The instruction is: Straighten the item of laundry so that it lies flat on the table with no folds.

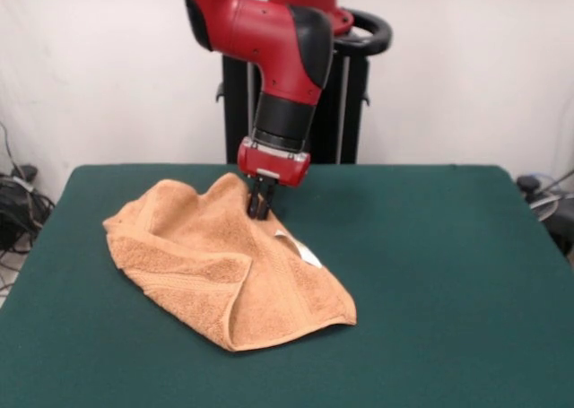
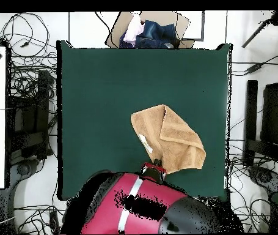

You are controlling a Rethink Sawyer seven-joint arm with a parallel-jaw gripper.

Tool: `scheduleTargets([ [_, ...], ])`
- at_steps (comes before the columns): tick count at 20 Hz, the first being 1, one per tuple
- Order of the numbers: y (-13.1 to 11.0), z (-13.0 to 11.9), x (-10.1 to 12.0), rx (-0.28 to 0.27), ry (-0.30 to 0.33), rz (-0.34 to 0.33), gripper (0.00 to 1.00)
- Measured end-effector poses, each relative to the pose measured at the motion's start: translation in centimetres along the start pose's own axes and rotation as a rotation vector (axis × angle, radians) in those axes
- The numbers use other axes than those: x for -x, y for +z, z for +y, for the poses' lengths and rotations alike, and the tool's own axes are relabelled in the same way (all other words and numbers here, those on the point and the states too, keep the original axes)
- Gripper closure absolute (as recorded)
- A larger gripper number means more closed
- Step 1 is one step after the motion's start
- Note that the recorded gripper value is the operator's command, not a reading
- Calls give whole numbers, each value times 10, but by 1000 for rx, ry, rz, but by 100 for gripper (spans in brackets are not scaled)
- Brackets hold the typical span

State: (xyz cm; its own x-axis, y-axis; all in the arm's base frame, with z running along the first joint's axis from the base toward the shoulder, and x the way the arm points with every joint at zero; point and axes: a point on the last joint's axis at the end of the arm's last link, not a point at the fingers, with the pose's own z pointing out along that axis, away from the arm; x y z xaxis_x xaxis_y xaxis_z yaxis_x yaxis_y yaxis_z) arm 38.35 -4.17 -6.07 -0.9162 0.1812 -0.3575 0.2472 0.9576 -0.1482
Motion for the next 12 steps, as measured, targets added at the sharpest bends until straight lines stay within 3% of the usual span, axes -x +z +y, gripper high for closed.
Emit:
scheduleTargets([
  [12, -1, 16, 11, -13, 52, 54, 100],
])
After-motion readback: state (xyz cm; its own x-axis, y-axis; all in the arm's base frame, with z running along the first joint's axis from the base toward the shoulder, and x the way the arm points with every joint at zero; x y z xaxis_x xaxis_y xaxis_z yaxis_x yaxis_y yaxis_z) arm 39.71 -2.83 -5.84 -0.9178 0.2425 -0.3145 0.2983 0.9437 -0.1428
